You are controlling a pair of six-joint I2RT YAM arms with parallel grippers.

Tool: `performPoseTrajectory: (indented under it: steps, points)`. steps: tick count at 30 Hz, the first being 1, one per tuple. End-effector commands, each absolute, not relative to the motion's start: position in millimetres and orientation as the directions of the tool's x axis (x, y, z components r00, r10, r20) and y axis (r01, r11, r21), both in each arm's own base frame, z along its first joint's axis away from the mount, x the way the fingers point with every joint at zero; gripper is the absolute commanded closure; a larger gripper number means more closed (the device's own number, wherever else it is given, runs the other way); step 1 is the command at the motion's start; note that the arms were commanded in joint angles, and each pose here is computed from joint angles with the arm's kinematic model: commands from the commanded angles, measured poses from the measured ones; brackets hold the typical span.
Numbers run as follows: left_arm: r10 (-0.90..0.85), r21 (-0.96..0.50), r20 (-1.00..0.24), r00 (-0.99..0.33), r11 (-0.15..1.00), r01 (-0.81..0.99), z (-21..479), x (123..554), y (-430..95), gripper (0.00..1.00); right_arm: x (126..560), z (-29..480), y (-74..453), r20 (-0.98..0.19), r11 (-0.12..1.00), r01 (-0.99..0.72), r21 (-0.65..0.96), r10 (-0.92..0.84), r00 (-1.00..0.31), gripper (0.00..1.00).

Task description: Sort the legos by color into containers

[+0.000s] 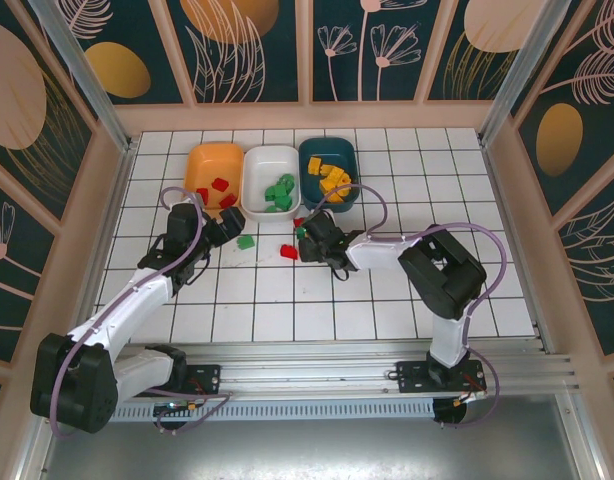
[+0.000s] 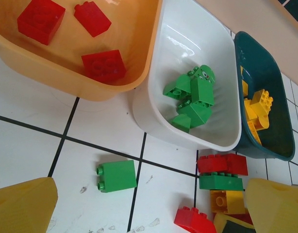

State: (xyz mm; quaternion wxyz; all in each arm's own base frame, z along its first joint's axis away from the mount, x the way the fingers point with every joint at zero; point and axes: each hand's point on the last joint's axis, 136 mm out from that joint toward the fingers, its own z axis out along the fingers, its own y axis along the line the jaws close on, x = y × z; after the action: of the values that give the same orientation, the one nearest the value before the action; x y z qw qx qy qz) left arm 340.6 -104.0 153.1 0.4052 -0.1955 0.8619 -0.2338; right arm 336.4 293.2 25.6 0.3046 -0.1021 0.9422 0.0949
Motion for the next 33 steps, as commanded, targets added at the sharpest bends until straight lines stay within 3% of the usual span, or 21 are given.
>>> performPoseTrajectory:
  steps: [1,6,11,15,21,26,33]
  points:
    - [-0.531,-0.560,-0.624,-0.574,0.816,-0.146,161,343,-101,0.02,335,34,285,-0.605,0.971,-0.225,0.081,-0.132,-0.785,0.39]
    - [-0.553,-0.529,-0.600,-0.578,0.816,-0.231,142,339,-90,0.01,327,62,279,-0.655,0.973,-0.216,0.085,-0.109,-0.747,0.46]
    - [-0.624,-0.500,-0.556,-0.549,0.779,-0.379,114,327,-69,0.01,320,106,293,-0.711,0.959,-0.257,0.119,-0.099,-0.697,0.46]
    - [-0.728,-0.510,-0.459,-0.510,0.685,-0.520,72,300,-53,0.01,330,132,339,-0.739,0.915,-0.342,0.215,-0.076,-0.670,0.46]
    - [-0.783,-0.540,-0.373,-0.499,0.620,-0.569,38,263,-45,0.02,356,162,428,-0.812,0.839,-0.466,0.281,-0.051,-0.582,0.46]
    - [-0.787,-0.521,-0.344,-0.511,0.613,-0.594,22,238,-41,0.01,388,153,482,-0.839,0.820,-0.525,0.226,-0.109,-0.532,0.46]
    - [-0.787,-0.565,-0.328,-0.523,0.607,-0.559,25,236,-48,0.02,426,132,515,-0.866,0.801,-0.580,0.147,-0.179,-0.467,0.46]
